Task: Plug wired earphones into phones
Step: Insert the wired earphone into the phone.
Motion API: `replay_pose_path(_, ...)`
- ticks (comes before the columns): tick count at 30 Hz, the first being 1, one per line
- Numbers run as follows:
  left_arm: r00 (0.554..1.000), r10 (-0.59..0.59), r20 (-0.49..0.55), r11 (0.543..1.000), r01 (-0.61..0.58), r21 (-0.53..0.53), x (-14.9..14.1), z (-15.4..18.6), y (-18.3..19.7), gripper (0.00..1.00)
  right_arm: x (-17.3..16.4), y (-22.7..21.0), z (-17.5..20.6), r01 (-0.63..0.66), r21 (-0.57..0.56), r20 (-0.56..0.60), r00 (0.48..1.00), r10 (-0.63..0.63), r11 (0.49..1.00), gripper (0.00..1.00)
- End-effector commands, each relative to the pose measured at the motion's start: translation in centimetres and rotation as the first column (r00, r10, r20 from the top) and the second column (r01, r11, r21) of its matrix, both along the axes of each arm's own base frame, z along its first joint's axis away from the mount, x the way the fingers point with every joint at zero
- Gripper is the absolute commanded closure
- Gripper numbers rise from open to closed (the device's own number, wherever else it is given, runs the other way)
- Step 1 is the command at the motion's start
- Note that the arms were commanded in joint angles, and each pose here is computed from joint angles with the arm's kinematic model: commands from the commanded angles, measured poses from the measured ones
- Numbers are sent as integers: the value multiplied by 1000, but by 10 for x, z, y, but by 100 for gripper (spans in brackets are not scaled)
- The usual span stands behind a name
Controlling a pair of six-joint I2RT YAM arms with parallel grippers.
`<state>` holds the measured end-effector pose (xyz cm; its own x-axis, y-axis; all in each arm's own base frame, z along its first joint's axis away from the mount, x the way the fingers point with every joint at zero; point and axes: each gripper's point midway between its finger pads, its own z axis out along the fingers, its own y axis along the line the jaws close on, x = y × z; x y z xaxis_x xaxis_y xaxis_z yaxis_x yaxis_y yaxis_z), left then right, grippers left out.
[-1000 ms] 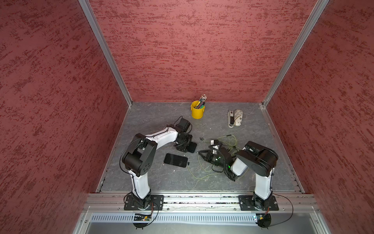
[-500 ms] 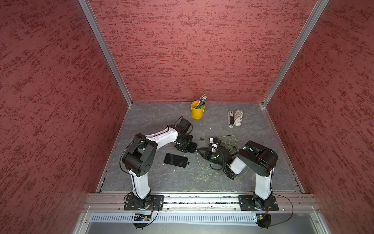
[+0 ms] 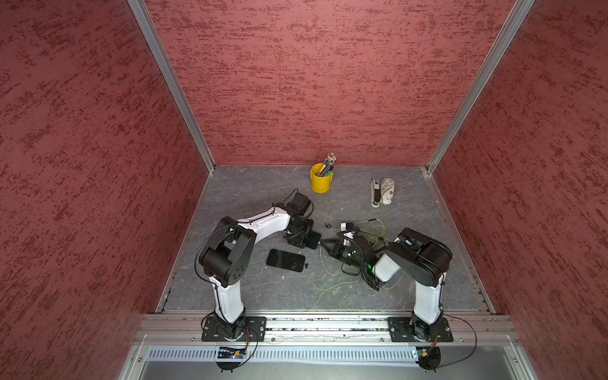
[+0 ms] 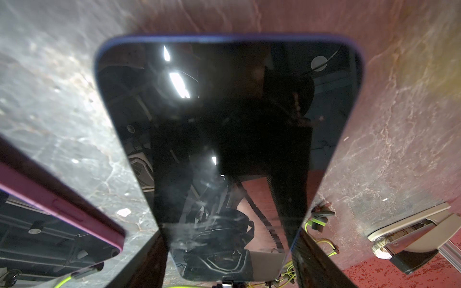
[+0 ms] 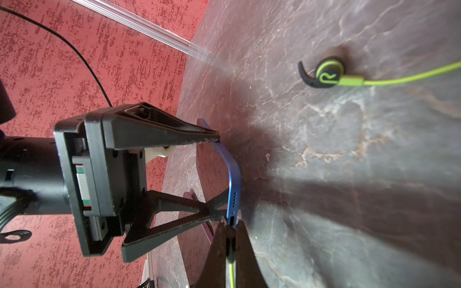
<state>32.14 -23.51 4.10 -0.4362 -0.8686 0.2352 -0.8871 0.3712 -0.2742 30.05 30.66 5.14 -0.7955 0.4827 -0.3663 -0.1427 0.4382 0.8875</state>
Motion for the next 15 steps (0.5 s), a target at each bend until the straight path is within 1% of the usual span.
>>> replay_pose_path(1, 1000, 4, 11, 1000, -3, -13, -1, 8, -1, 35, 5, -8, 0, 42, -4, 3, 999, -41, 999, 100)
replay_pose_path(15, 1000, 6, 15, 1000, -6, -8, 0, 8, -1, 35, 0, -9, 5, 30, 5, 13, 999, -30, 1000, 100)
